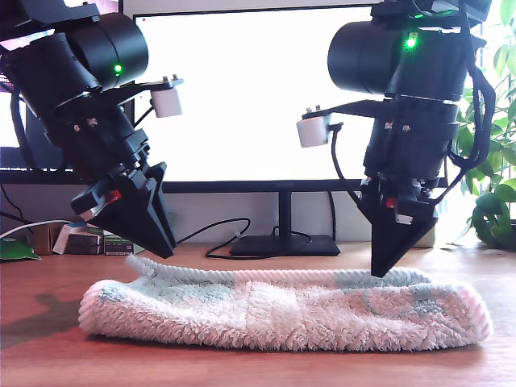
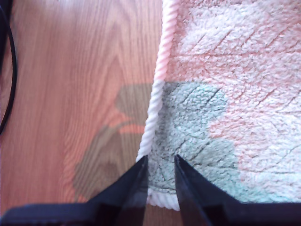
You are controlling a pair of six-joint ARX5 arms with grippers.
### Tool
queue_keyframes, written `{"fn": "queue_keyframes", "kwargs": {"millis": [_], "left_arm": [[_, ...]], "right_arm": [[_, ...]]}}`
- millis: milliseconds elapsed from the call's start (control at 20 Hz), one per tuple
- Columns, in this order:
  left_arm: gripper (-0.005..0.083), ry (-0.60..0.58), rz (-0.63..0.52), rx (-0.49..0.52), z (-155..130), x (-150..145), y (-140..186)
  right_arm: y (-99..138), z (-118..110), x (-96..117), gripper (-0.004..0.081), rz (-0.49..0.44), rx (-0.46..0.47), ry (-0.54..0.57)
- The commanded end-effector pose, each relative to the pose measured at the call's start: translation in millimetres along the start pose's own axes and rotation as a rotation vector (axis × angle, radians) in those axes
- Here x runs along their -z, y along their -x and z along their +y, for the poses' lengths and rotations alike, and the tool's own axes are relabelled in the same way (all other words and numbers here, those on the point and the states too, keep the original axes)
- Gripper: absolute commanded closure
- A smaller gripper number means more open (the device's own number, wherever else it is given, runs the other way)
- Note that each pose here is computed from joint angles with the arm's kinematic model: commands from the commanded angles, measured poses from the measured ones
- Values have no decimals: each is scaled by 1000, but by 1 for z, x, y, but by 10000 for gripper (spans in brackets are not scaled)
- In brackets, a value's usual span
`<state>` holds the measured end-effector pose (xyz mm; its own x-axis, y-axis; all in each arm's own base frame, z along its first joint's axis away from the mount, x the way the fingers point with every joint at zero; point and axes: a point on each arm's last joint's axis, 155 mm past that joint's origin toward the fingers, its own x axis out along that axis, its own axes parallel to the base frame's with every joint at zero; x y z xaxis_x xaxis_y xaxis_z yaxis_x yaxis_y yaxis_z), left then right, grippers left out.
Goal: Fold the tea towel to a neat square and place it to the right
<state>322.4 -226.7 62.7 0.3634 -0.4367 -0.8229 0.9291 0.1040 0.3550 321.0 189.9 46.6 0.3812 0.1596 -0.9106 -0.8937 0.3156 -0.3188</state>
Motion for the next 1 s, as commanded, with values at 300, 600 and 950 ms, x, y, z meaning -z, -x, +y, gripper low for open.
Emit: {"fn": "queue_keyframes", "kwargs": {"millis": [300, 600, 950], "left_arm": [[756, 78, 41, -29, 3, 10, 1], [775, 488, 83, 28, -11, 24, 12], [588, 1045, -89, 252, -14, 16, 29]], "right_arm": [[10, -32, -17, 747, -8, 118, -107], [20, -35, -28, 780, -34, 97, -169], [20, 3, -4, 780, 48, -82, -292]]}}
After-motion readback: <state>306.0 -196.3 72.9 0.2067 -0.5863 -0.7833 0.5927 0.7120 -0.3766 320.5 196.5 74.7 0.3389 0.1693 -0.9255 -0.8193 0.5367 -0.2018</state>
